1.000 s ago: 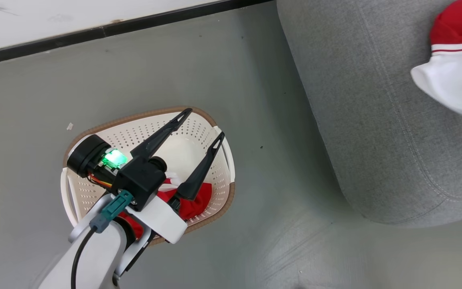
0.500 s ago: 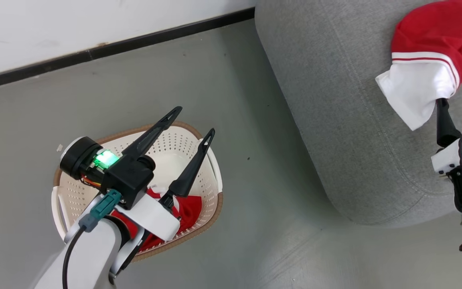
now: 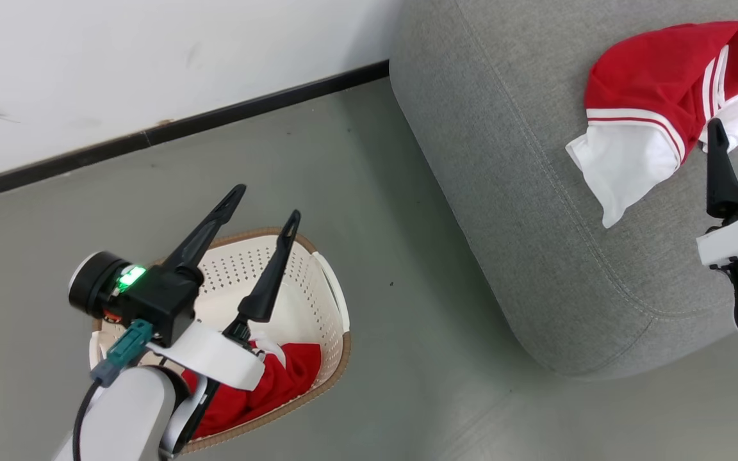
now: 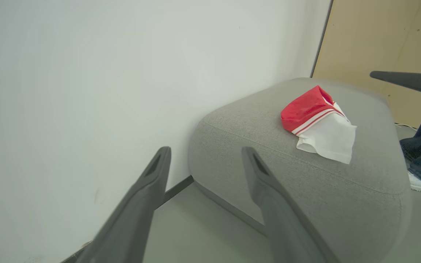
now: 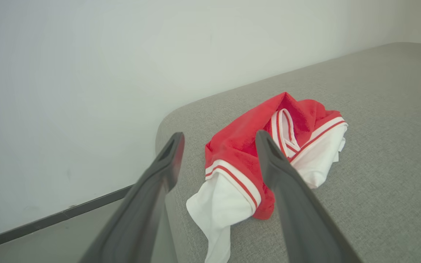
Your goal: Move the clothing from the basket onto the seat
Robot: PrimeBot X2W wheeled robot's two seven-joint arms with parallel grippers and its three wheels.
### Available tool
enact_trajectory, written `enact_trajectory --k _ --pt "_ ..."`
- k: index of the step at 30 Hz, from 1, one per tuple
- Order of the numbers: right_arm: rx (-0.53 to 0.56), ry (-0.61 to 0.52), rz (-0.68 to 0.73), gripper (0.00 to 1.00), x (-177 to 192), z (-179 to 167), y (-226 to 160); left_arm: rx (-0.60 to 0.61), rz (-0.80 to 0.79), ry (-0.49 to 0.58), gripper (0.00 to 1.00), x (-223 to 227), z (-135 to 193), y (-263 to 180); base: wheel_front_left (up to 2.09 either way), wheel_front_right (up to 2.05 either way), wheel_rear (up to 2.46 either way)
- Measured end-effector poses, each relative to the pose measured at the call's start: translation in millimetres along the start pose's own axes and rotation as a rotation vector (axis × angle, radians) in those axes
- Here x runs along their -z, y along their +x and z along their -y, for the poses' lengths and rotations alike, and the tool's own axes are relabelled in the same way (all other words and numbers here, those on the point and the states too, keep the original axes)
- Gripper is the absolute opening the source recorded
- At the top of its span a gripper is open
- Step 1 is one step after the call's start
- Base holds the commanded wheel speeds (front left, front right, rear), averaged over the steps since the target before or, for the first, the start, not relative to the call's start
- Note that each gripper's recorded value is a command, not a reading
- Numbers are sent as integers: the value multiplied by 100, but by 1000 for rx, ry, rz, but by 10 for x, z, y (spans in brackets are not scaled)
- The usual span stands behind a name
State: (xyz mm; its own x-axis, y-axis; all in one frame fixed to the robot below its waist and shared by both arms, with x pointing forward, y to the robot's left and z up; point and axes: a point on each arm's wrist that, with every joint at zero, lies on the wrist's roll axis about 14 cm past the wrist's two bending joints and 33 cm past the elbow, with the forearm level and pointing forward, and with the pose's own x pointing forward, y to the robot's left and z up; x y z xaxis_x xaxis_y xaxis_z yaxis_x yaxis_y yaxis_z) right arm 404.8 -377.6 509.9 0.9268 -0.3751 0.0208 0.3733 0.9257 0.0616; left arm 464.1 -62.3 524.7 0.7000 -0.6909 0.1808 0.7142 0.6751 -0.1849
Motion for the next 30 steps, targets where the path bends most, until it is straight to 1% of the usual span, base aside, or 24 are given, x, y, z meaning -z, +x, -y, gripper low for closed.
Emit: enact_trajectory --k 4,8,12,14,21,30 --pt "-56 2 60 100 -204 -175 4 -78 5 -31 100 -18 -117 -110 0 0 0" --pt "-122 15 108 100 -350 -406 -12 -155 19 -20 100 -72 -270 -246 0 0 0" --pt "-203 51 139 100 -434 -745 -37 -258 21 -10 100 -108 -484 -447 0 0 0" --pt "-251 50 150 100 -464 -924 -62 -315 22 0 100 -126 -598 -570 0 0 0" --pt "-368 75 140 100 -407 -1375 -227 -472 22 45 100 -222 -873 -984 0 0 0" --pt "-477 85 120 100 -317 -1790 -458 -616 12 92 100 -322 -1053 -1492 0 0 0"
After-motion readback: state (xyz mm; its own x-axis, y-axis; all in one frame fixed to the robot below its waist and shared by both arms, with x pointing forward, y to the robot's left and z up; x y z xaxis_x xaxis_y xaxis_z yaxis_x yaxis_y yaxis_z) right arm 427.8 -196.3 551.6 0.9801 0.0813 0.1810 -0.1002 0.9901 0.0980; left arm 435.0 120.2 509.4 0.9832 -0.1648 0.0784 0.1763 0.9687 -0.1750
